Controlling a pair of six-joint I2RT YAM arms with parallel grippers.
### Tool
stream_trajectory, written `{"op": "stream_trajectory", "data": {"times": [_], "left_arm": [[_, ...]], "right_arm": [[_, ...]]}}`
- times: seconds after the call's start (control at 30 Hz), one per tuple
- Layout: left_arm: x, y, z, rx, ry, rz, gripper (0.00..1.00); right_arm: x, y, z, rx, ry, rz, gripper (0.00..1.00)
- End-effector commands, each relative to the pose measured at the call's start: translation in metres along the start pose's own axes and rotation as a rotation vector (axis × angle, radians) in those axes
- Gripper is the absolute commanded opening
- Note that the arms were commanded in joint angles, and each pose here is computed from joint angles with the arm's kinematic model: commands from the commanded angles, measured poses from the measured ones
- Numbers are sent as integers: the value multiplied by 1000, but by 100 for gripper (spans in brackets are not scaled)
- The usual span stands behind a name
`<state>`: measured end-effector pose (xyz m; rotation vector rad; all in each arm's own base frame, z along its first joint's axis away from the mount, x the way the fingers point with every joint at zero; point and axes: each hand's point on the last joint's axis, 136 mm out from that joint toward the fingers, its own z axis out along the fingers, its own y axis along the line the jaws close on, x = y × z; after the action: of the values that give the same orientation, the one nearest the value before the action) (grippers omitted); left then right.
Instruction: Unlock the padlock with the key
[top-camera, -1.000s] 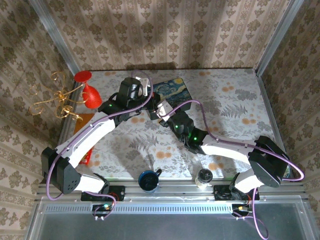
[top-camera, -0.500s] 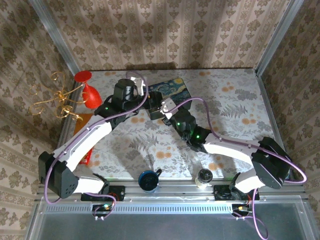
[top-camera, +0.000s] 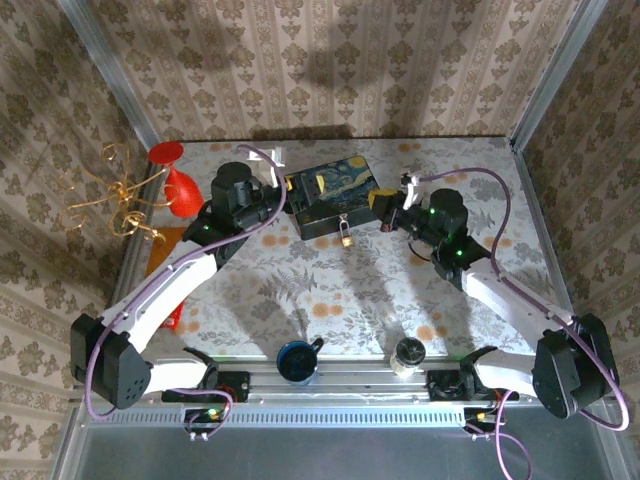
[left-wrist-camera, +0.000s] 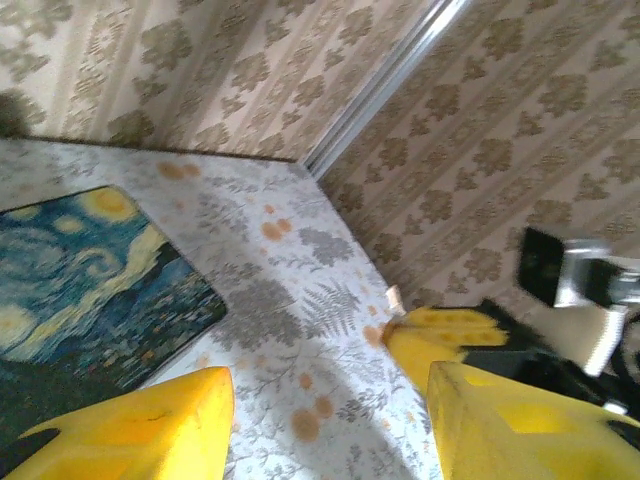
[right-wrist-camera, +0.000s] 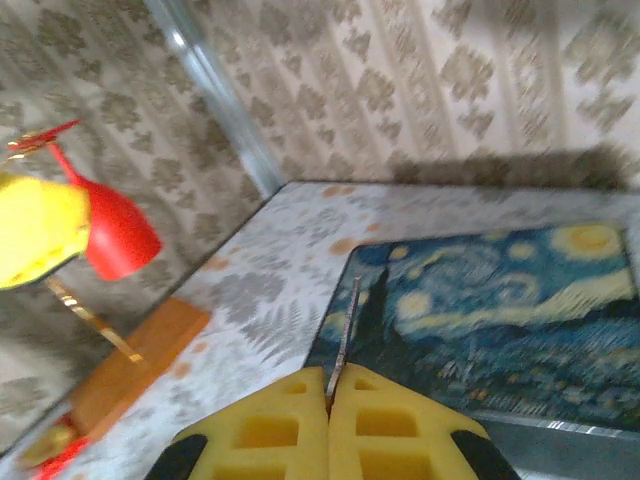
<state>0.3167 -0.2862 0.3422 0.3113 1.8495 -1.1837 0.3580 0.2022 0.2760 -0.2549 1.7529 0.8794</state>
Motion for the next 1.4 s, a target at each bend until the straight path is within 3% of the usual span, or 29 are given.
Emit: {"op": "stream_trajectory", "data": {"times": [0.0, 0.13, 0.33, 0.73, 1.3, 1.37], "left_arm": [[-15, -35, -6, 153, -33, 84, 55], [-7, -45, 0, 210, 21, 98, 55], [5, -49, 5, 253, 79, 91, 53], [24, -76, 13, 443, 185, 85, 36], [30, -75, 28, 514, 213, 31, 35], [29, -76, 27, 520, 213, 31, 29]], "right_arm": [[-4, 52, -11, -339, 49, 130, 0], [-12, 73, -15, -473, 59, 127, 0], [-18, 86, -17, -559, 67, 116, 0], [-19, 89, -16, -576, 72, 123, 0], [-20, 98, -16, -597, 72, 105, 0], [-19, 97, -15, -592, 73, 108, 0]]}}
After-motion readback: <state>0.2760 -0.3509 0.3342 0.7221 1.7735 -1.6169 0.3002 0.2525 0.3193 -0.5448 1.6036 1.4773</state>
